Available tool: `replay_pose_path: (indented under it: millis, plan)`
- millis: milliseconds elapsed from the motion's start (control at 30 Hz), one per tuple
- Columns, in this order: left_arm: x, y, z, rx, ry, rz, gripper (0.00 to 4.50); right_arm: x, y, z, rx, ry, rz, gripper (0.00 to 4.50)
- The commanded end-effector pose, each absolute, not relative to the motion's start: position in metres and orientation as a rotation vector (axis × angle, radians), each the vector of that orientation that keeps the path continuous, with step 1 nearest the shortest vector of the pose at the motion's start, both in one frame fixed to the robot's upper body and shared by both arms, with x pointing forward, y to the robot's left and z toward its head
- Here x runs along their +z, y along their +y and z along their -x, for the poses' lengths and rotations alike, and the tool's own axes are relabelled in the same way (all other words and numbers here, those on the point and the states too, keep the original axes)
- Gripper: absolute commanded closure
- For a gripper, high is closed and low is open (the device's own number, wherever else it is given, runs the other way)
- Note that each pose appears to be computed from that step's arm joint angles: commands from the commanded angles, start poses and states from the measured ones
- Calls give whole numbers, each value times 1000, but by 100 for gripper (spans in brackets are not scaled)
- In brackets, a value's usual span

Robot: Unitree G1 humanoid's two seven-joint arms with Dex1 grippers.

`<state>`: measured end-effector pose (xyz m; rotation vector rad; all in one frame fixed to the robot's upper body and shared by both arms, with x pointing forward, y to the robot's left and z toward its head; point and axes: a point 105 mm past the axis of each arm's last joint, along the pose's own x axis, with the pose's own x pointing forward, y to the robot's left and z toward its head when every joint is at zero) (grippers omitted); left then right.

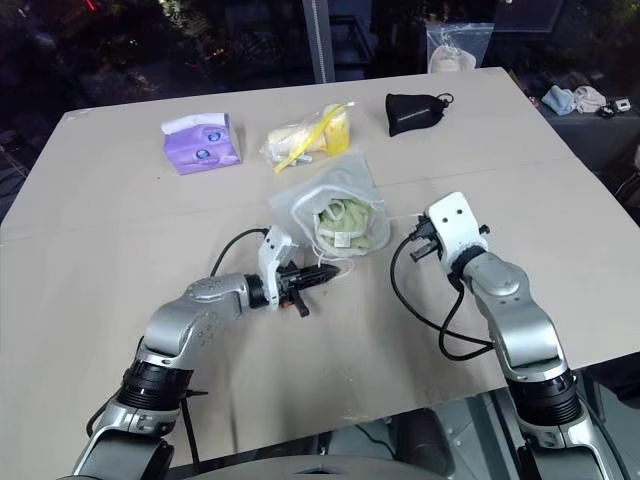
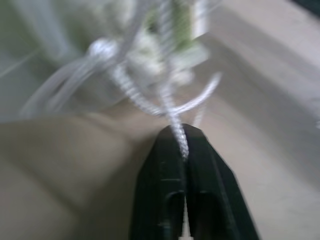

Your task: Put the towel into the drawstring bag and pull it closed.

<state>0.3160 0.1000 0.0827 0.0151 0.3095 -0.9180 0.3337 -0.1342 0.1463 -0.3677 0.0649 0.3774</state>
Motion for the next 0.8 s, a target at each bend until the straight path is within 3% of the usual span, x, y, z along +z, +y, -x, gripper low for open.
replay_pose_path:
  millis: [33,133,200,300,367,533,800]
  plan:
    - [118,133,-343,-750,107,-116,448,192,-146,-335,294,-107,417,450]
    - [184,161,-357,-673,-133,-168,448,233,-154,-328,280,-226,520,450]
    - [238,181,-365,-633,-274,-186,448,278,-159,-321,252,-345,589,450]
    - [288,200,-370,-644,-351,-41,448,332,-173,-313,174,-465,639,450]
    - [294,212,-378,-616,-345,22,448,348,-180,-312,132,-490,607,450]
    - [275,233,-401,-474,-254,-15,448,344,-203,-314,25,-463,675,450]
    - [267,294,-419,-92,-233,28,448,357,-274,-300,-350,-454,669,450]
